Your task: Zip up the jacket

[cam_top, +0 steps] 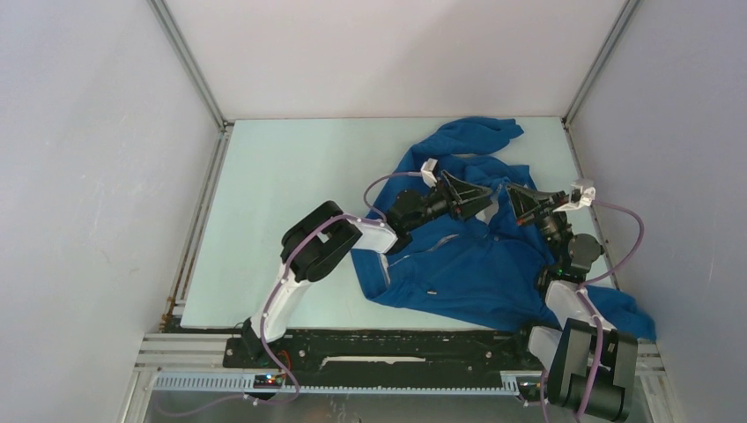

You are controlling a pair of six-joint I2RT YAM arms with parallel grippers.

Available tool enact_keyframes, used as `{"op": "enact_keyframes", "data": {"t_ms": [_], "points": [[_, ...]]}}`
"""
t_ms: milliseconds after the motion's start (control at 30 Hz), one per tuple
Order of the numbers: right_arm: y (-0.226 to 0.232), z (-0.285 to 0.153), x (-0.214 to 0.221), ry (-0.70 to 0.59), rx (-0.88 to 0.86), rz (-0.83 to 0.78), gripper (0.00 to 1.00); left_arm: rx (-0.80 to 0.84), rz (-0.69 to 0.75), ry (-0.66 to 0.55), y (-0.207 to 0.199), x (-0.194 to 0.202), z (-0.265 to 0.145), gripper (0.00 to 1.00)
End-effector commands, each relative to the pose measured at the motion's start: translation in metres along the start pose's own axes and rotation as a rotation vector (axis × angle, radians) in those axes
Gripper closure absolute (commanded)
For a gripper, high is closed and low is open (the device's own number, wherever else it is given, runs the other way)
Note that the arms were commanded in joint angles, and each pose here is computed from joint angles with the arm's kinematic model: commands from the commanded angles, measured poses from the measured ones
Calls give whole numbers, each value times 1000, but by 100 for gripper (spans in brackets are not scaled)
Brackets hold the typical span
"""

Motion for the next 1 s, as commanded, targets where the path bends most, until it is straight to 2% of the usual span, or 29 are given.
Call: {"op": "enact_keyframes", "data": {"t_ms": [0, 300, 500, 600, 800, 967], "points": [[13, 1, -19, -61, -51, -73, 100, 120, -23, 13, -38, 8, 15, 42], [14, -1, -24, -79, -50, -84, 100, 38, -59, -74, -13, 1, 19, 40], [13, -2, -24, -81, -47, -81, 100, 20, 8, -117, -13, -9, 15, 50], [13, -4, -25, -87, -46, -79, 100, -37, 61, -181, -6, -19, 4, 47], [14, -3, -24, -91, -61, -67, 100, 17, 25, -141, -11, -14, 21, 41], [13, -5, -23, -92, -58, -62, 100, 68, 55, -139, -29, -13, 24, 40]]}}
Point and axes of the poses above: each gripper's point midway between its finger pads, its own z axis out along the fingers, its own y axis along the line the jaws close on, x = y × z, the point moved 1 cm from there along -z, back along the fingers
